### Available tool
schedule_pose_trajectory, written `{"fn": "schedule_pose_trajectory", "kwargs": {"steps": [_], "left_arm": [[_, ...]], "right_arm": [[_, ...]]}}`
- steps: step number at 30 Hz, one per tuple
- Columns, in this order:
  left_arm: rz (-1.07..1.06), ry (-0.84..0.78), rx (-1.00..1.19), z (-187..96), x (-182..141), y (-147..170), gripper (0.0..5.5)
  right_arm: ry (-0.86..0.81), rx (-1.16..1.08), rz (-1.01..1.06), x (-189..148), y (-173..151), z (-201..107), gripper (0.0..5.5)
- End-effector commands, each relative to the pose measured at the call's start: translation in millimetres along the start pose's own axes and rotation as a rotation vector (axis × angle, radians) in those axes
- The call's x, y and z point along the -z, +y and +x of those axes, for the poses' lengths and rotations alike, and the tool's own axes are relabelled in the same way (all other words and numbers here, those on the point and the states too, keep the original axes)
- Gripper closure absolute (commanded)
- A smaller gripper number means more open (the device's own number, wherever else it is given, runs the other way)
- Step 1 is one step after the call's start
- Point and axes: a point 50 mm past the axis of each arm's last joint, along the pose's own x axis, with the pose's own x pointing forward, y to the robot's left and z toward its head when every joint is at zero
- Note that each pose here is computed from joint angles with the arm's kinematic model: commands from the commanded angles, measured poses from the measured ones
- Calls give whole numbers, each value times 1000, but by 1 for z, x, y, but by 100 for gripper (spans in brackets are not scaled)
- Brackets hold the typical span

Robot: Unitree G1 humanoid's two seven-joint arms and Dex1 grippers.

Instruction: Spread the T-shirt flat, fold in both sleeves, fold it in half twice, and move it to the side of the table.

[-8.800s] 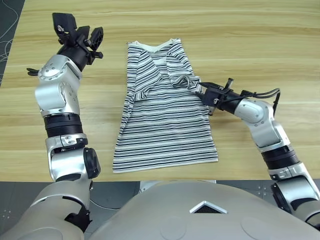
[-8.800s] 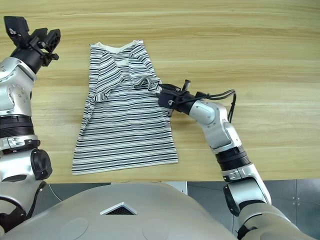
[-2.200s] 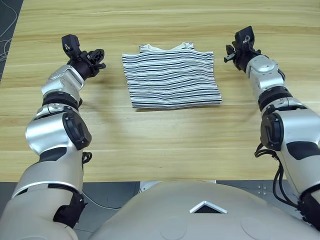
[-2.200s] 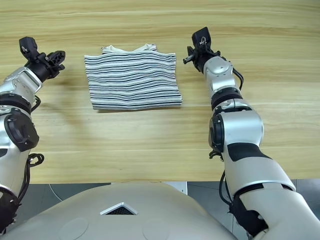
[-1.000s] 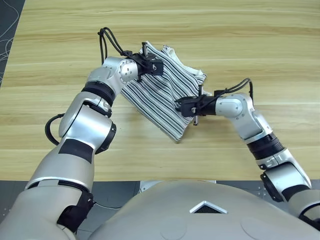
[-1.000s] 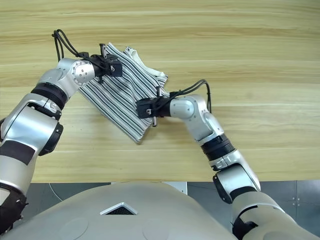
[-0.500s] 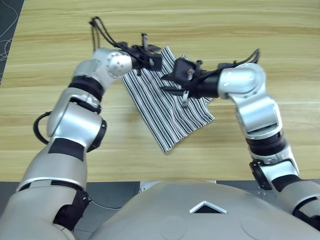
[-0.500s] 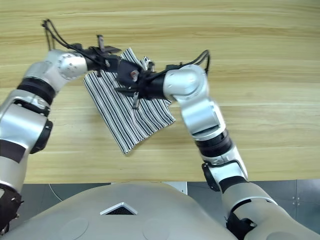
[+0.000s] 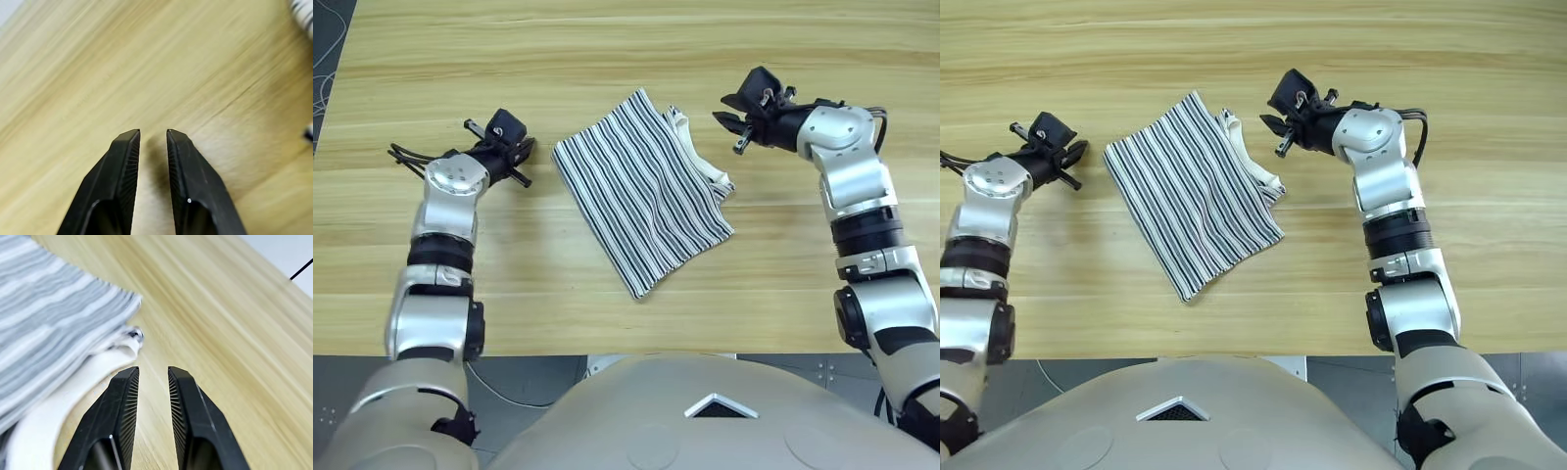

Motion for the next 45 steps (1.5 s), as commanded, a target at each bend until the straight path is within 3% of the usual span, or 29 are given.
{"fn": "schedule_pose_trajectory", "kwargs": {"steps": [1, 6, 12, 19, 24, 27, 30, 32, 35, 38, 39, 42, 45], "left_arm": [[-155, 125, -10, -16, 8, -29, 448], [-192, 126, 66, -26, -22, -55, 448], [-188, 110, 31, 0, -41, -48, 448], [-164, 133, 21, 33, -44, -46, 448], [-169, 148, 1, 35, -34, -38, 448], [-159, 172, -68, 26, -21, -15, 448], [-101, 276, -186, 6, 12, 26, 448], [69, 335, -274, -11, 31, 54, 448], [414, 127, -146, -19, 14, 61, 395], [718, -214, 64, -36, -16, 41, 342], [919, -293, 119, -43, -22, 30, 323], [1384, -382, 321, -55, -11, 2, 279], [1584, -521, 450, -64, -8, -15, 226]], "right_arm": [[62, 15, -81, 14, -1, 13, 440], [94, -119, -162, 34, 29, 14, 440], [74, -350, -233, 35, 81, -14, 440], [78, -419, -260, 26, 108, -36, 440], [93, -389, -279, 23, 108, -38, 440], [150, -347, -347, 29, 93, -44, 440], [245, -318, -391, 42, 70, -59, 440], [290, -295, -407, 47, 56, -69, 440], [157, -284, -420, 36, 38, -79, 387], [61, -316, -630, 40, 26, -88, 328], [53, -339, -718, 45, 26, -91, 307], [-28, -391, -898, 52, 31, -97, 256], [-97, -433, -1051, 61, 40, -99, 196]]}}
